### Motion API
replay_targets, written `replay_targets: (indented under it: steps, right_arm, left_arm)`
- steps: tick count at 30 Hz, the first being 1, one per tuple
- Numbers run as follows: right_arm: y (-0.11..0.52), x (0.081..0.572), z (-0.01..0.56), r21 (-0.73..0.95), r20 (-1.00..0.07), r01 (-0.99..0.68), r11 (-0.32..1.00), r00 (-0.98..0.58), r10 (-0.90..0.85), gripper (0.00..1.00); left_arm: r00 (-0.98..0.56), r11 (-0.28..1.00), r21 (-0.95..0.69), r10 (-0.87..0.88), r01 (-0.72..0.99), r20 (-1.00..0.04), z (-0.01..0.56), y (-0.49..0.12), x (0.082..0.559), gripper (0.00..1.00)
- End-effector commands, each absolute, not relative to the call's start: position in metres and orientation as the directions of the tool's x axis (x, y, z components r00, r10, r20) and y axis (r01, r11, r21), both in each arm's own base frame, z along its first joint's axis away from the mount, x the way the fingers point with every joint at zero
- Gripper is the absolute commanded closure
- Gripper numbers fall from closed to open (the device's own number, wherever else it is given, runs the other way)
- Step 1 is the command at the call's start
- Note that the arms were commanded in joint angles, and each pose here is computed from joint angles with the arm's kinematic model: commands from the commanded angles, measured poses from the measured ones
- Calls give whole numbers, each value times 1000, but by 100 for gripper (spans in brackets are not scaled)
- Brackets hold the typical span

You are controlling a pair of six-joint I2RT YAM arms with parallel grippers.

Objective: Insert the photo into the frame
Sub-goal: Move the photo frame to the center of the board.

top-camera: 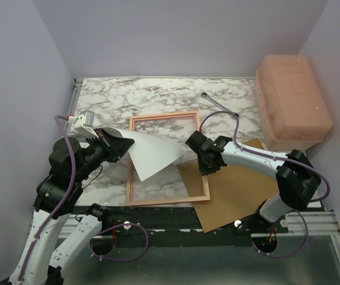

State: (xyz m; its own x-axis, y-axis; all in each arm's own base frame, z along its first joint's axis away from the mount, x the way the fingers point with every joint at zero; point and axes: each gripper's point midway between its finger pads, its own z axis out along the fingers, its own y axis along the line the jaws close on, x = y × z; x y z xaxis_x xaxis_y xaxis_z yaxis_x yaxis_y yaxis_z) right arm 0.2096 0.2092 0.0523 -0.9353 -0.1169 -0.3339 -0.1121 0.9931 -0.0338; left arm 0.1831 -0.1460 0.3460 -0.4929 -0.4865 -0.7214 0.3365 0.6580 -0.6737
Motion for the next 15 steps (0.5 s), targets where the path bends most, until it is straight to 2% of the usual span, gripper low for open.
replay_targets:
  steps: [1, 4, 7, 8, 9, 15]
  right_arm:
    - [182, 206, 48, -131, -361, -122, 984, -918, -162, 96]
    - [182, 207, 43, -126, -363, -119, 985, -919, -158, 88]
    - [191, 207, 42, -88, -358, -128, 988, -922, -151, 68]
    - [194, 206, 41, -77, -356, -131, 988, -922, -150, 65]
    - [195, 206, 41, -71, -352, -132, 989, -924, -149, 58]
    - [201, 202, 44, -23, -343, -137, 990, -929, -136, 35]
  left_arm:
    - [-487, 639, -670, -479, 377, -731, 356, -149, 178, 100]
    - [-491, 644, -667, -472, 375, -732, 354, -149, 178, 100]
    - [-498, 647, -666, -467, 370, -731, 354, -149, 177, 100]
    - [-500, 649, -667, -467, 366, -729, 354, -148, 177, 100]
    - [-505, 652, -667, -464, 361, -728, 353, -148, 177, 100]
    - [-529, 666, -663, -446, 342, -722, 349, -149, 179, 100]
